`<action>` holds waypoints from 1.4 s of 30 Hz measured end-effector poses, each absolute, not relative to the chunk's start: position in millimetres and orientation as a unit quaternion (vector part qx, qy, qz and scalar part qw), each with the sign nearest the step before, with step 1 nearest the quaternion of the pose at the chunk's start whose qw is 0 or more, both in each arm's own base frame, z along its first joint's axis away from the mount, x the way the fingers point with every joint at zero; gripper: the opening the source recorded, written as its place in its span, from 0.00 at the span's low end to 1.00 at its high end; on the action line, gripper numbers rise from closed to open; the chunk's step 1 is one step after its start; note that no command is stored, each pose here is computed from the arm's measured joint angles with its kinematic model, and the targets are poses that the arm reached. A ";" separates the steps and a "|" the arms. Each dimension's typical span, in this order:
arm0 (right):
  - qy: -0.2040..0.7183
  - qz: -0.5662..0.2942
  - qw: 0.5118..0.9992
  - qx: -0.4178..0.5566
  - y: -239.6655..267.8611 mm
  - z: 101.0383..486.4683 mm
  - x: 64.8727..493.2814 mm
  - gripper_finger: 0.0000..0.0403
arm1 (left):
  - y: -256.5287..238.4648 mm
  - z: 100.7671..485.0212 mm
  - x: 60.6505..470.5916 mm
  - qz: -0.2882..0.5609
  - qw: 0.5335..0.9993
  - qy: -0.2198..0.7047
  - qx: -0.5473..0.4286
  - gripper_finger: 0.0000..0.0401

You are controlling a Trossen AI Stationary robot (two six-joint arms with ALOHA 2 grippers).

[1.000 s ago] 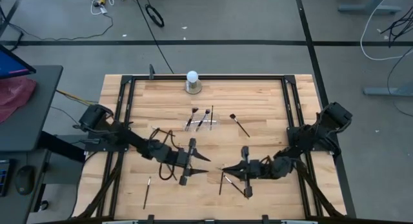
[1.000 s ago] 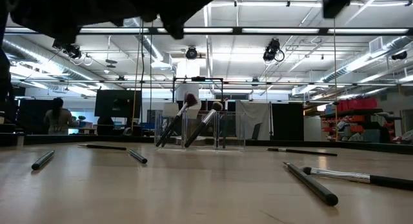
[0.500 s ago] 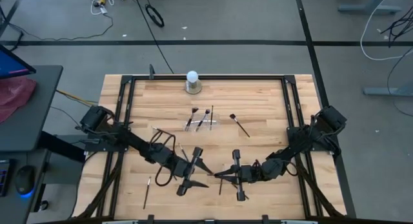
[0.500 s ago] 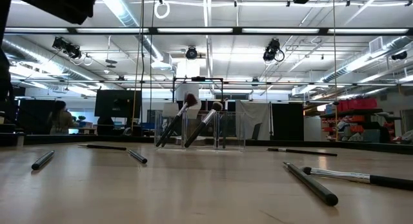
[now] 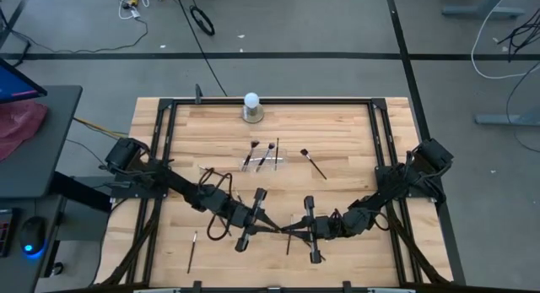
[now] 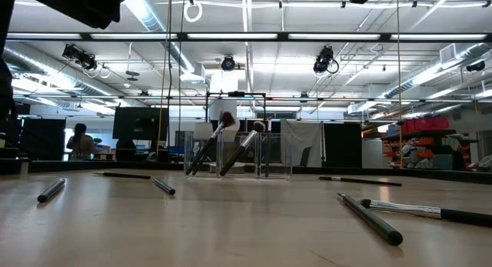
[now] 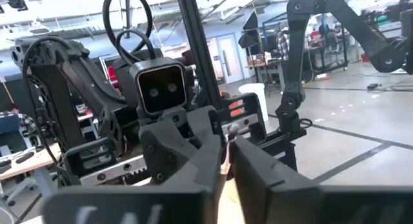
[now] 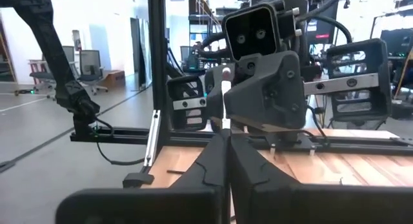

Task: Put items in baskets/containers
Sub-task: Put the eyeshadow brush into the transparent organizer

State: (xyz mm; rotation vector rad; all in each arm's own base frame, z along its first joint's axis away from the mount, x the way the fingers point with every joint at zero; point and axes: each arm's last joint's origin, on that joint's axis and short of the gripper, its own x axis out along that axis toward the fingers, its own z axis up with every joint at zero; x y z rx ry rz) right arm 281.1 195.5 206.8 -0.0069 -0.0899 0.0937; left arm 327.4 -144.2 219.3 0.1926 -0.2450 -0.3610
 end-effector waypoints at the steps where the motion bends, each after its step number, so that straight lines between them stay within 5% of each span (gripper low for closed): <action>1: -0.043 0.046 0.998 -0.001 195.4 206.4 281.2 0.02 | -144.2 218.7 327.5 -0.180 0.972 -0.116 0.095 0.05; 7: -0.017 0.021 1.000 0.016 195.9 204.6 278.5 0.14 | -140.0 222.1 322.3 -0.147 0.986 -0.033 0.075 0.04; 15: 0.040 -0.101 0.994 0.005 198.3 195.5 266.6 0.30 | -101.9 260.9 288.1 0.076 0.979 0.174 0.070 0.05; 19: 0.059 -0.105 0.992 0.037 197.7 189.0 266.0 0.32 | -69.5 278.2 280.1 0.152 0.966 0.203 0.056 0.05; 29: 0.066 -0.105 0.991 0.055 198.5 186.5 264.8 0.28 | 5.9 269.6 305.7 0.154 0.968 0.199 0.002 0.05; 42: 0.070 -0.102 0.991 0.055 198.5 185.5 264.6 0.24 | 35.0 231.9 318.7 0.147 0.948 0.278 -0.048 0.05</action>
